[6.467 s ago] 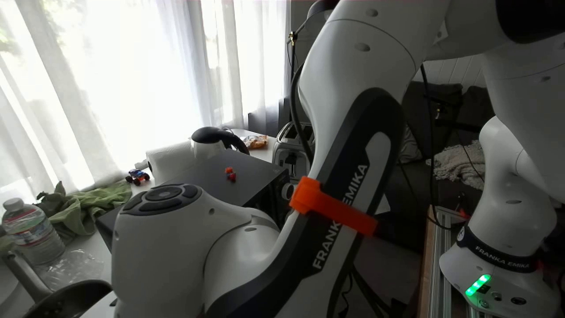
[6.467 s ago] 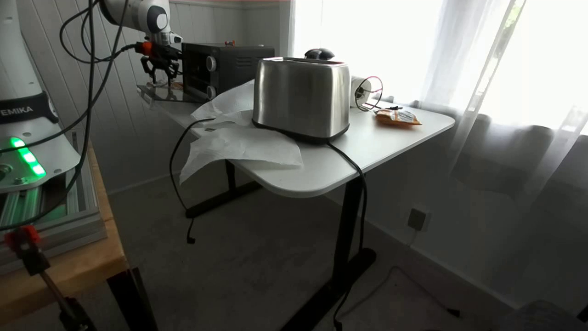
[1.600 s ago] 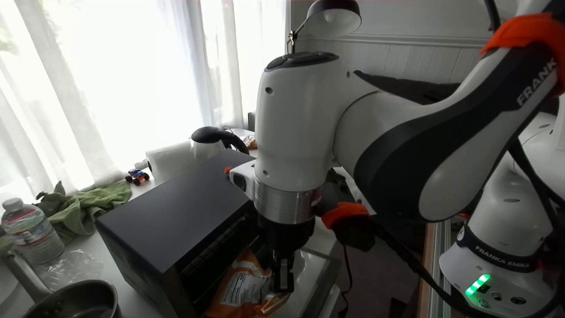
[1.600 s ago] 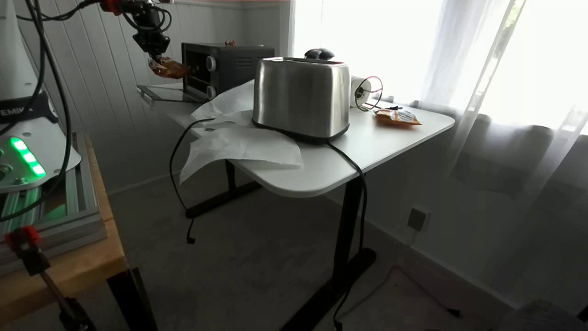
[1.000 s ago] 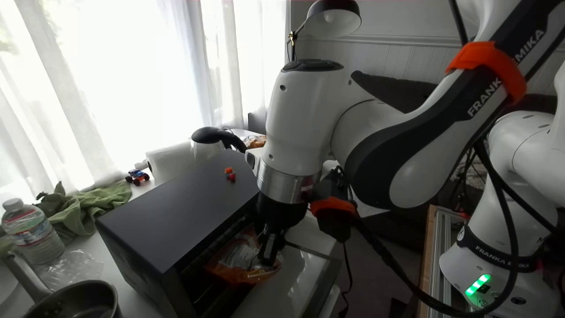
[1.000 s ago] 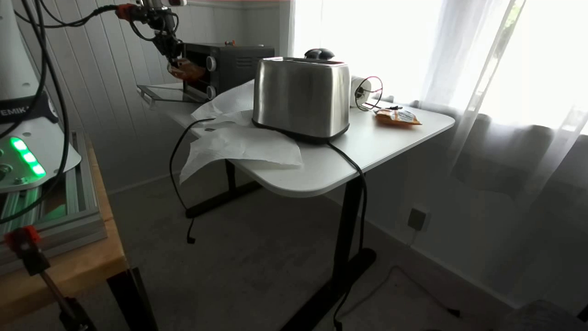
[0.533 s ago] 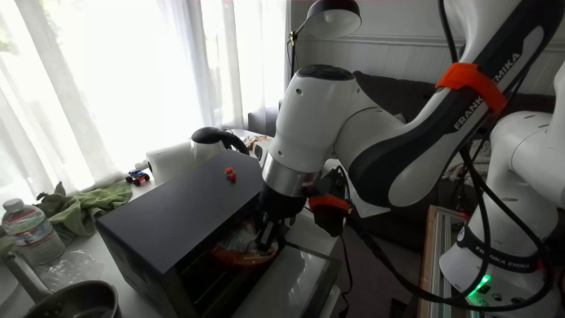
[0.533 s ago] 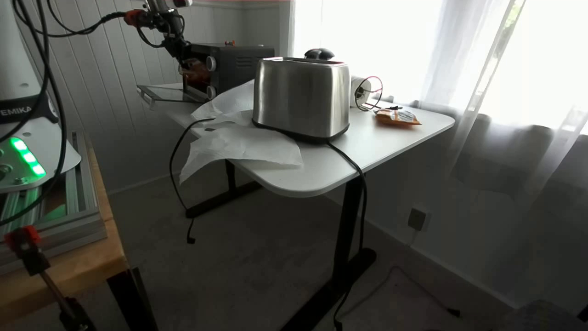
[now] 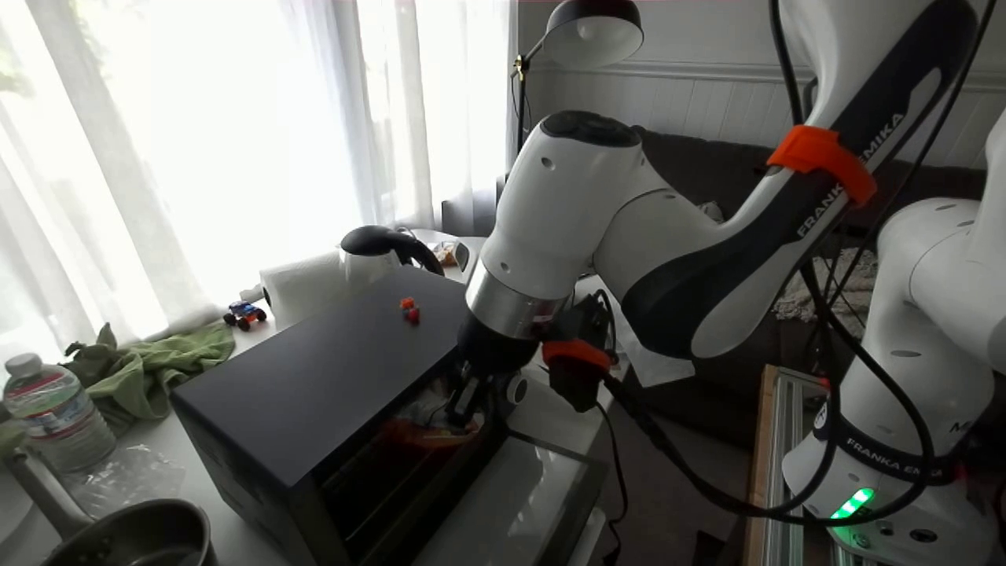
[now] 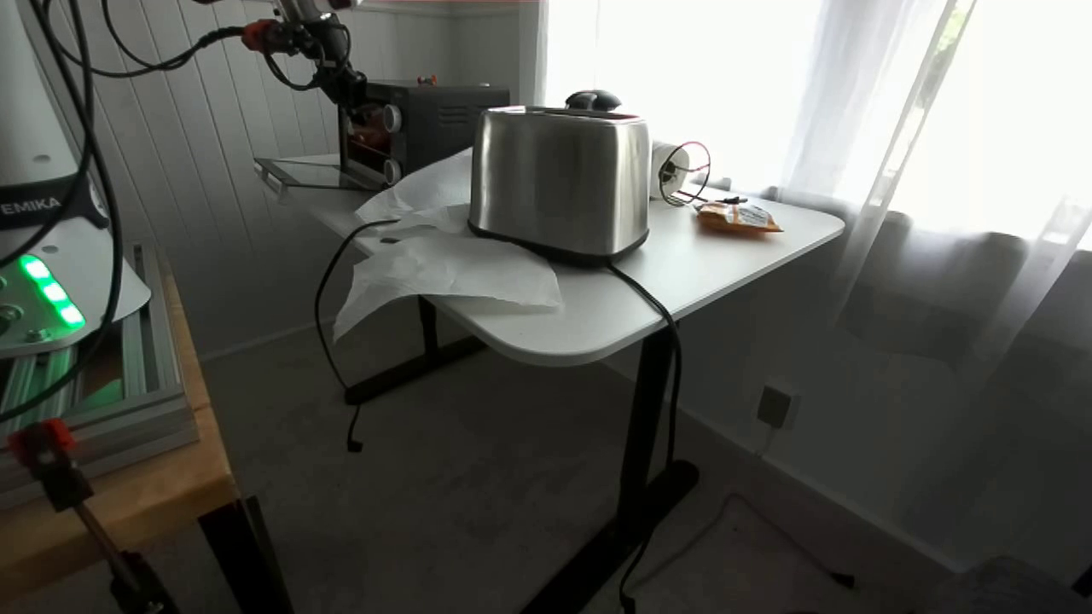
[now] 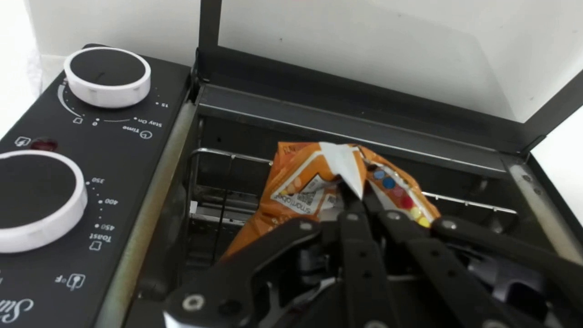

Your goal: Put the white and orange packet in the toaster oven.

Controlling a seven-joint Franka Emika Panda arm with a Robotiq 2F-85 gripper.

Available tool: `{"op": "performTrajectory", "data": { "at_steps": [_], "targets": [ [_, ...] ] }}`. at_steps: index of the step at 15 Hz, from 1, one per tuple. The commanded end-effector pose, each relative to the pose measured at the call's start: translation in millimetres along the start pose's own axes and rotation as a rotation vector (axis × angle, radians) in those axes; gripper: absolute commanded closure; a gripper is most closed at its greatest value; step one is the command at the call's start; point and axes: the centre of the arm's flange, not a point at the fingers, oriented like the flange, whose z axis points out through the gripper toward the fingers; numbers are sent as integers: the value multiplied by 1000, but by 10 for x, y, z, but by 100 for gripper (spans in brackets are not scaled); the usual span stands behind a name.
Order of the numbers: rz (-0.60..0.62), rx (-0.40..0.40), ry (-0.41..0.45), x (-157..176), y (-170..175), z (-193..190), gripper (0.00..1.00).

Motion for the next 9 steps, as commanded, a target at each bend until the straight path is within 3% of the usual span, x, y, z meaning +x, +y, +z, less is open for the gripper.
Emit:
{"op": "performTrajectory", "data": {
  "at_steps": [1,3,4,5,9],
  "targets": [
    [24,-5,37,-33,-15,99,98],
    [16,-9,50,-23,-15,104,91],
    [14,-10,53,-19,-16,103,83],
    [13,-13,55,-19,-16,108,69],
    [6,-19,60,-28,-12,106,42]
  ]
}}
